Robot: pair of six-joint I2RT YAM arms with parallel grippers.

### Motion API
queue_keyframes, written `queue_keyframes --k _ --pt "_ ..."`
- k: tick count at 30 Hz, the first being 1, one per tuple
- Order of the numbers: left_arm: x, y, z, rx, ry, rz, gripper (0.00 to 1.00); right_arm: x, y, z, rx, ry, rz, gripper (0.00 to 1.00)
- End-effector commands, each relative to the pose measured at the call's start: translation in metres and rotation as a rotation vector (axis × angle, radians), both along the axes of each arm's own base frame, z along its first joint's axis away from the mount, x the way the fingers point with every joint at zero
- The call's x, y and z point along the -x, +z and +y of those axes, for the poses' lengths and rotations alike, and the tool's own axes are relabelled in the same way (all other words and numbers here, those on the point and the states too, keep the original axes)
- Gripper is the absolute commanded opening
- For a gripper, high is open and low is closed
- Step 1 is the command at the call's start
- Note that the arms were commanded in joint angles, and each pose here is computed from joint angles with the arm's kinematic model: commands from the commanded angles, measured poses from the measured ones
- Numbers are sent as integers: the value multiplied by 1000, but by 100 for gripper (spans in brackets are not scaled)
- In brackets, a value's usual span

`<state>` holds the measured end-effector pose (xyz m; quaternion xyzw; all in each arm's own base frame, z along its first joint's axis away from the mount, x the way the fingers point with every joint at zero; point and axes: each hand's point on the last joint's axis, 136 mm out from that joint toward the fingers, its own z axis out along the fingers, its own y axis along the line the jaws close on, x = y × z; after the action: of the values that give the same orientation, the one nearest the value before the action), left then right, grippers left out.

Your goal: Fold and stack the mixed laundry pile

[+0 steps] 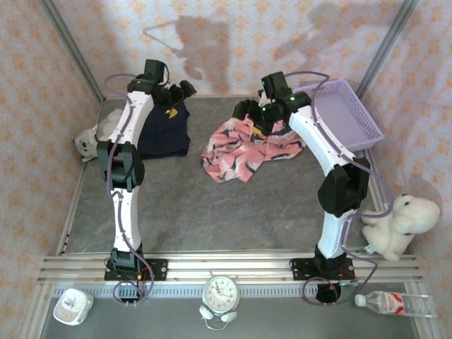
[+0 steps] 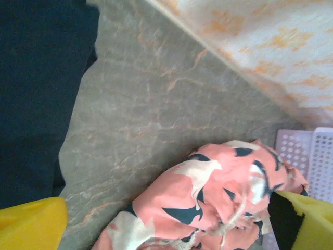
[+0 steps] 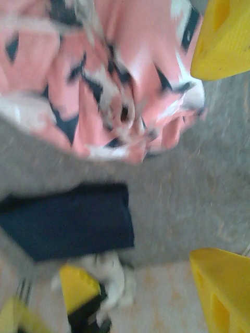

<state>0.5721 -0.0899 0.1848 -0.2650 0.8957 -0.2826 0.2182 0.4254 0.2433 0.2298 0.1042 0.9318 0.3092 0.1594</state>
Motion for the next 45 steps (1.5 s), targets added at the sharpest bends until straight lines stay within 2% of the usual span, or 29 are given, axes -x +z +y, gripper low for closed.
queue_keyframes --k 1,4,7,10,13,15,21,23,24,25,27,29,32,36,39,41,42,45 --pt "18 1 -38 9 -133 -6 100 -13 10 -43 121 -130 -65 84" --pt "40 -12 -78 -38 -276 9 100 -21 -16 -87 239 -284 -18 84" --pt "64 -34 -116 -97 -412 33 100 -28 -51 -118 277 -410 33 83" --pt "82 -60 -139 -188 -492 78 98 -41 -82 -121 273 -431 50 82" --pt "95 -87 -150 -230 -519 146 91 -57 -110 -125 333 -434 79 82" --pt "101 -103 -153 -225 -531 186 79 -67 -125 -137 396 -476 106 82" --pt "120 -120 -146 -256 -594 270 25 -93 -167 -150 438 -543 153 81" --pt "127 -121 -136 -297 -613 290 4 -94 -180 -153 466 -548 199 78" --pt "130 -120 -129 -327 -614 301 0 -93 -186 -153 474 -546 217 74" --pt "133 -120 -122 -351 -611 310 0 -93 -190 -154 477 -547 227 68" --pt "136 -117 -106 -398 -589 315 0 -93 -191 -158 475 -555 234 36" --pt "134 -109 -86 -446 -546 311 0 -94 -180 -160 461 -557 218 15" --pt "122 -86 -57 -486 -460 266 0 -99 -135 -157 421 -529 130 0" --pt "95 -54 -24 -486 -332 197 0 -91 -47 -137 289 -445 19 0" --pt "76 -21 -29 -413 -299 107 0 -64 4 -122 195 -392 29 0" --pt "68 -1 -44 -367 -315 35 16 -39 16 -111 151 -364 66 0" --pt "65 7 -51 -341 -323 4 28 -25 15 -106 129 -357 102 0" --pt "64 18 -70 -299 -348 -39 52 16 -5 -93 64 -365 209 0"
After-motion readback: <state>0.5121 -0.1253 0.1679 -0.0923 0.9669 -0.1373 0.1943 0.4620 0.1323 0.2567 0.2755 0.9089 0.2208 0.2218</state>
